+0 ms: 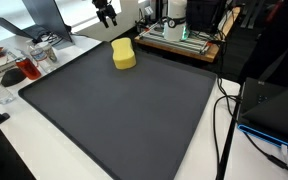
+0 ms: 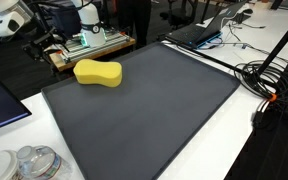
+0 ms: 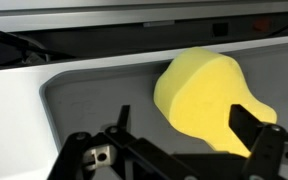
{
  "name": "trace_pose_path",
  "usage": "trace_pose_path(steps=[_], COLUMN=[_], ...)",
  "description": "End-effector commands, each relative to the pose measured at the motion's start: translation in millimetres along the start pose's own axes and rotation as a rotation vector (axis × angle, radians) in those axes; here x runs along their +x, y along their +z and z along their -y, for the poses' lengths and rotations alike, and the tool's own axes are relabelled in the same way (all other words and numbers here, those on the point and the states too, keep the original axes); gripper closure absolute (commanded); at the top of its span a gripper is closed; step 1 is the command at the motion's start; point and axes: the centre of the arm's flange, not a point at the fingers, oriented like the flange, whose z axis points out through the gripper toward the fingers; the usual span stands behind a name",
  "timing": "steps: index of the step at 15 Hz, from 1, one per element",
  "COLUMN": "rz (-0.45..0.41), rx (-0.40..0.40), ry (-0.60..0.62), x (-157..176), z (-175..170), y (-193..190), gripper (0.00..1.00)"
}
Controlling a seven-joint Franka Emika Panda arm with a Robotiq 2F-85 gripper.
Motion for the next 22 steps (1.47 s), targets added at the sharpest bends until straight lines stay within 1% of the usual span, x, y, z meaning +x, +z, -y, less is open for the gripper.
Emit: trace_pose_path(steps=[1,3,4,6,9,10,13,14,16,19,21,22], rz=[-0.048,-0.015,-0.012,-0.008,-0.019,-0.016,-0.039,-0.041,-0.051,-0.103,-0.092,-0.055], rx=[-0.117,-0.197,-0.130,-0.164,-0.169,-0.156,-0.203,-0.239,-0.286,-0.387,-0.453,-0.489], ry=[0.025,-0.009,-0.003,-0.014,-0.021,-0.052,-0.085,-0.094,-0.120,-0.211,-0.277,-0.317], x=[-41.6,-51.9,-27.3,-35.5,-38.7,-42.8,-59.2,-67.1,-76.9,-82.4,-76.5,-75.4], z=[43.2,66.7,28.3,46.5,53.0,62.2,91.9,103.2,119.7,140.8,148.4,153.7], y=[10.4,20.8,17.5,26.3,25.3,26.2,19.6,18.8,15.4,-3.9,-14.2,-15.9], gripper=[0.00,0.00,0.00,0.00,0.00,0.00,0.00,0.00,0.00,0.00,0.00,0.00])
